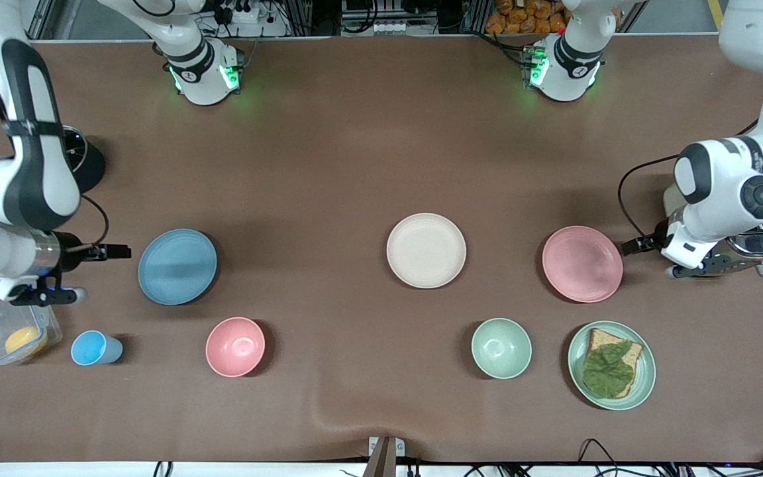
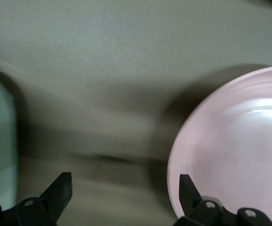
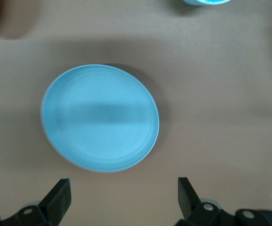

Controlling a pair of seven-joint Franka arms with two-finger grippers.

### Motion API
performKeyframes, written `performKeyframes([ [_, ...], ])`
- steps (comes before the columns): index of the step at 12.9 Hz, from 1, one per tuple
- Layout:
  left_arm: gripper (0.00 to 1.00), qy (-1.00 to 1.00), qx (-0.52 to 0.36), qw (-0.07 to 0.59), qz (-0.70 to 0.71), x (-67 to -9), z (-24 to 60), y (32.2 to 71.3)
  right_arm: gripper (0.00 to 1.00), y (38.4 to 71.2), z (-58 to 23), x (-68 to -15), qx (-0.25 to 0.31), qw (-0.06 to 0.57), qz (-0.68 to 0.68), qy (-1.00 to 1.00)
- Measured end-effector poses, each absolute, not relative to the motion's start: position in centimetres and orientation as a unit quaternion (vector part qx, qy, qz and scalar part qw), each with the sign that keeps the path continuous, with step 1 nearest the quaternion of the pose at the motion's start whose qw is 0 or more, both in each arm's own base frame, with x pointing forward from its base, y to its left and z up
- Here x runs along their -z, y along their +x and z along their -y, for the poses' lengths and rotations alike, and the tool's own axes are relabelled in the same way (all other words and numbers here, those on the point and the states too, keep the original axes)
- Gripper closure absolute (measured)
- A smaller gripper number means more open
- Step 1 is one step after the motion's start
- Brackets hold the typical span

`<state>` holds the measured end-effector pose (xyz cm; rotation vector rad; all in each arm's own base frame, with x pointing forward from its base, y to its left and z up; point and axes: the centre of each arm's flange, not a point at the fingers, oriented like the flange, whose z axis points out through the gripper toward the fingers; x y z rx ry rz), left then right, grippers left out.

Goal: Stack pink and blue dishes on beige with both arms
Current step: 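Reach the right gripper to the blue plate while the left gripper reaches the pink plate, then carry the pink plate onto the beige plate with the left gripper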

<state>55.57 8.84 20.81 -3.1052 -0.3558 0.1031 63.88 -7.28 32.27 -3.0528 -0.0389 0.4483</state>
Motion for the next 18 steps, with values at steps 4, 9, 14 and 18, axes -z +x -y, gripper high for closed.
performKeyframes([
  [4, 0.0, -0.992, -0.038, 0.002, 0.118, -19.5, -8.6, 55.7, 0.0, 63.3, 9.4, -27.5, -0.136, 0.034, 0.04, -0.989],
  [9, 0.09, -0.992, -0.042, -0.001, 0.116, -19.0, -8.1, 55.8, 0.0, 60.6, 10.6, -22.0, -0.105, 0.031, 0.04, -0.993],
  [14, 0.34, -0.993, -0.044, -0.002, 0.113, -18.6, -7.6, 55.9, 0.22, 58.0, 9.9, -18.6, -0.118, 0.034, 0.041, -0.992],
  [18, 0.81, -0.993, -0.043, -0.003, 0.111, -18.7, -7.3, 56.1, 0.68, 57.9, 9.5, -18.1, -0.117, 0.035, 0.048, -0.991],
])
